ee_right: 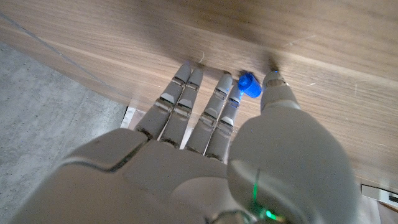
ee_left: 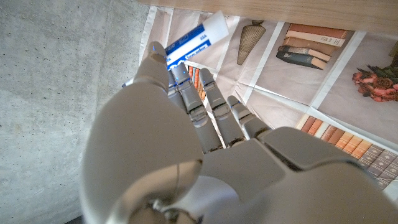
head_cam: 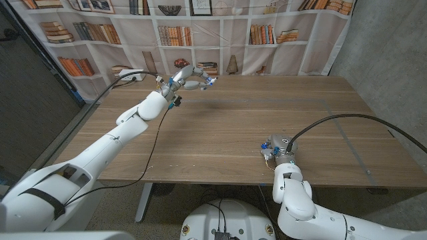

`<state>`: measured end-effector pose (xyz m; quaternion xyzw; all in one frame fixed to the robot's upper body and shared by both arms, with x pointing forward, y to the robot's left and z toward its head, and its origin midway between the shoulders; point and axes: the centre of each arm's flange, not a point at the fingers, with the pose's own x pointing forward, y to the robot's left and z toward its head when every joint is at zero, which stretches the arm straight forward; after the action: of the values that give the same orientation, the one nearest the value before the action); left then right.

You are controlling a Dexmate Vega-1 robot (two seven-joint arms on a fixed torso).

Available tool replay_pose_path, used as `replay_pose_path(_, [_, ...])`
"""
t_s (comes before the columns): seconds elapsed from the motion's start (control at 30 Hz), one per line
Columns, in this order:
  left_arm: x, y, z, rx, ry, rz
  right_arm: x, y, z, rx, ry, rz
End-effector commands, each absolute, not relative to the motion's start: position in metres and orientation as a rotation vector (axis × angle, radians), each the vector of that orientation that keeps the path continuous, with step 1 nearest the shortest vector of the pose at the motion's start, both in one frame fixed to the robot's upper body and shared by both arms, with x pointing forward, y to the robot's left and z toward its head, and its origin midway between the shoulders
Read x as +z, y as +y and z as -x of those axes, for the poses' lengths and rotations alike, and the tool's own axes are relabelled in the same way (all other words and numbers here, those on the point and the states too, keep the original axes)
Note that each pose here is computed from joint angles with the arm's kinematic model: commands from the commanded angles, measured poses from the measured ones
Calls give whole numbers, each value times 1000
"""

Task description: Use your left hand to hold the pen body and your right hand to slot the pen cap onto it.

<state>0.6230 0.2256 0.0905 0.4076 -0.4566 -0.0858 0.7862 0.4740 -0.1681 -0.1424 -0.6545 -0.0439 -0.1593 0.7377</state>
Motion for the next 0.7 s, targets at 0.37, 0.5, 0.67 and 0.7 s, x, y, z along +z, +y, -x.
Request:
replay_pose_path(0.37, [87,232,-621,-180,-979,-873,-147,-169,-479,-360,-64,1458])
replay_pose_path(0.5, [86,233,-621,-177,-979,-870,-147,-169,-481,-368,-61,1457])
replay_pose_path(0.67, [86,234,-620,-172,-977,-867,-149,-172,-484,-378,-57,1458])
replay_pose_path(0.7, [86,234,-620,-171,-977,-866,-149,-172,-484,-380,-56,1460])
